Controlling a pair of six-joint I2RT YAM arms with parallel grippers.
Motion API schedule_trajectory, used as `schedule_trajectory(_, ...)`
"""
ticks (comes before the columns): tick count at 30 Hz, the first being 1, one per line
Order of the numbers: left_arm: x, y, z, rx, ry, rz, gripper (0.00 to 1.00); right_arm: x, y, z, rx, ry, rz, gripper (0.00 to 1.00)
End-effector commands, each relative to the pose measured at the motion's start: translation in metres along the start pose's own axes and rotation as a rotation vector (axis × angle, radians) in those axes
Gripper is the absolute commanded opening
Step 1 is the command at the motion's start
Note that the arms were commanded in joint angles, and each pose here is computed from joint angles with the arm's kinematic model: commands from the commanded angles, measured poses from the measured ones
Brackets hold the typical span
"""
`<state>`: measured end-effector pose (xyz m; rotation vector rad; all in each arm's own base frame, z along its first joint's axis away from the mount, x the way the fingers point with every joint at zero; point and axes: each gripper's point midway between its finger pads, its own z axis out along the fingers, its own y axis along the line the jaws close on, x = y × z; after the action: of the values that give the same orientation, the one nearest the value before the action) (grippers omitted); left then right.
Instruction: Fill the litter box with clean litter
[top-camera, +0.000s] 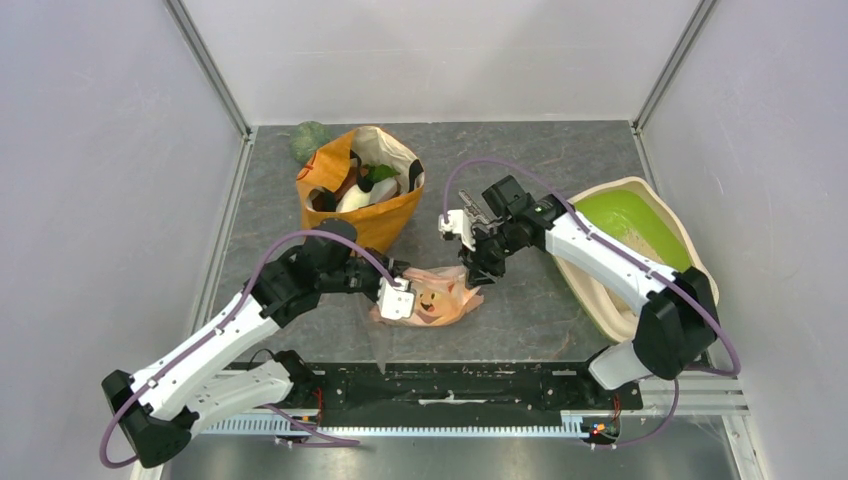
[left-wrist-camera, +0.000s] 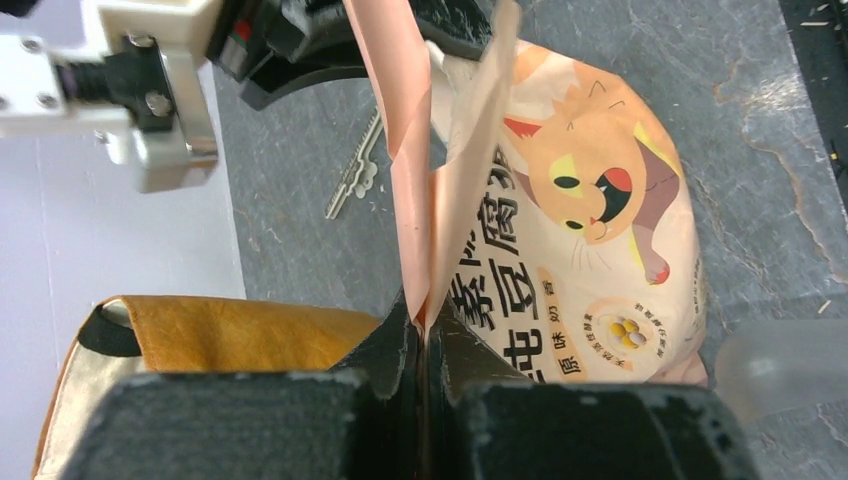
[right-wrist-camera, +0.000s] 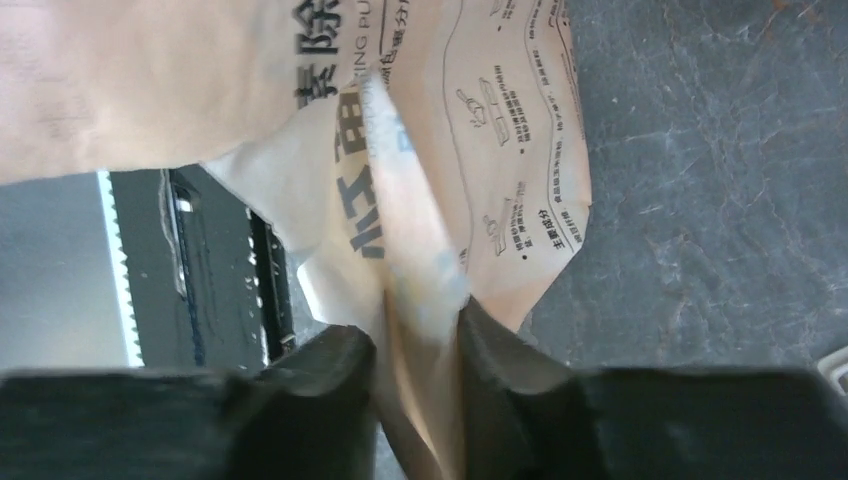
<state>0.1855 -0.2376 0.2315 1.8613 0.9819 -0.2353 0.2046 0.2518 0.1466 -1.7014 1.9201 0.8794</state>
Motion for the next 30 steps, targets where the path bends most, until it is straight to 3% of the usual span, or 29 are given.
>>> schedule_trajectory(1, -0.016, 0.036, -0.003, -0.137, -0.05, 0.088, 0.02, -0.002, -0.028, 0.009, 0.082, 0.01, 0.031, 0.0)
schedule_trajectory(4, -0.011, 0.051, 0.001, -0.198, -0.03, 0.06, 0.02, -0.007, -0.051, -0.001, 0.19, 0.008, 0.064, 0.0)
schedule_trajectory(8, -0.01, 0.084, -0.006, -0.309, -0.017, 0.072, 0.02, -0.039, -0.08, -0.036, 0.362, -0.12, 0.088, 0.0)
schedule_trajectory(13, -0.024, 0.112, -0.021, -0.358, -0.045, 0.059, 0.02, -0.075, -0.079, -0.07, 0.448, -0.23, 0.08, 0.0)
schedule_trajectory(17, -0.034, 0.11, -0.031, -0.368, -0.073, 0.104, 0.02, -0.073, -0.07, -0.083, 0.507, -0.269, 0.048, 0.0)
schedule_trajectory(20, -0.035, 0.085, -0.03, -0.292, -0.1, 0.096, 0.02, -0.044, -0.063, -0.065, 0.507, -0.214, 0.036, 0.0)
schedule_trajectory(24, -0.03, 0.01, -0.016, -0.021, -0.12, 0.076, 0.02, 0.007, -0.035, -0.018, 0.347, -0.027, 0.007, 0.0)
schedule_trajectory(27, -0.012, -0.044, -0.012, 0.145, -0.097, 0.079, 0.02, 0.024, -0.016, -0.004, 0.23, 0.043, 0.022, 0.0)
schedule_trajectory(29, -0.002, -0.062, -0.01, 0.173, -0.079, 0.078, 0.02, 0.024, -0.013, -0.005, 0.212, 0.057, 0.037, 0.13)
schedule_trajectory(30, 0.002, -0.065, -0.01, 0.172, -0.07, 0.088, 0.02, 0.021, -0.011, -0.007, 0.205, 0.055, 0.04, 0.27)
